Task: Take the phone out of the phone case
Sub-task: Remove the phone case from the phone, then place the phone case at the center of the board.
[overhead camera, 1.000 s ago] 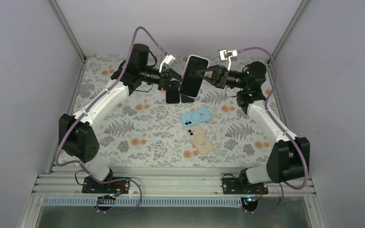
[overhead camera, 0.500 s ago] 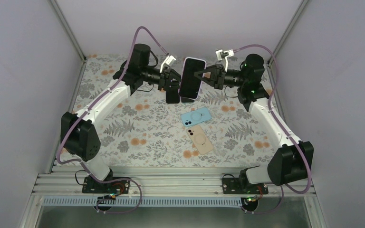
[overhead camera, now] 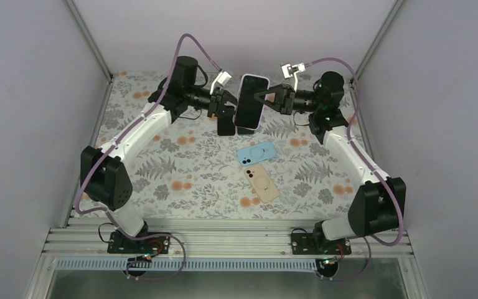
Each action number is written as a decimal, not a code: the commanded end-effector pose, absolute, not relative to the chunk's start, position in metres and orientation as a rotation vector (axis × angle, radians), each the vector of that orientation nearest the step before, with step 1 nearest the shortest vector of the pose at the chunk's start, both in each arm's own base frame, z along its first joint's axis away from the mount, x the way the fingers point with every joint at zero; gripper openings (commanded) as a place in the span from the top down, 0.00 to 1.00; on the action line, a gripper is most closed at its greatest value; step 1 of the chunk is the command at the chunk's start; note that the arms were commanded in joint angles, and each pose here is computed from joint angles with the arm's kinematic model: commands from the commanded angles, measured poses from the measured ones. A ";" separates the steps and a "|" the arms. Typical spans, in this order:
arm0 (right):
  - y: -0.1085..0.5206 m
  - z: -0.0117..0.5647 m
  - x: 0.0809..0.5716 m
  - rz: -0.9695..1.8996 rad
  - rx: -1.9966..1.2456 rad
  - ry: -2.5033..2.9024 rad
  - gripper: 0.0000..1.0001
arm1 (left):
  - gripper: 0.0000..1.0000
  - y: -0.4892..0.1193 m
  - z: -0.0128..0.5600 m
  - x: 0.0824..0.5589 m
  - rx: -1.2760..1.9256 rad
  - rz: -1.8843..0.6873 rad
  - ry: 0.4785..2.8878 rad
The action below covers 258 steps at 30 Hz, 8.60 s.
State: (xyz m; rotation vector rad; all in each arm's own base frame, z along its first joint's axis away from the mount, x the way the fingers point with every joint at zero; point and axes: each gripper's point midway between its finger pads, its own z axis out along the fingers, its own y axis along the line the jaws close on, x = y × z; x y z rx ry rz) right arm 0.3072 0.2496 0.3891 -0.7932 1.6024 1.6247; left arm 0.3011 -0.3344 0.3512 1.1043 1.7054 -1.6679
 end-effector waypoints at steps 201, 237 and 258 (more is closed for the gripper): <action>0.162 0.331 0.446 -0.259 -0.570 1.651 0.96 | 0.98 -0.176 0.047 0.472 0.145 -1.012 2.649; 0.158 0.330 0.445 -0.256 -0.570 1.657 0.96 | 0.62 -0.153 -0.001 0.480 0.108 -0.511 2.817; 0.185 0.358 0.443 -0.183 -0.660 1.582 0.96 | 0.35 -0.175 0.215 0.488 0.185 -0.794 2.261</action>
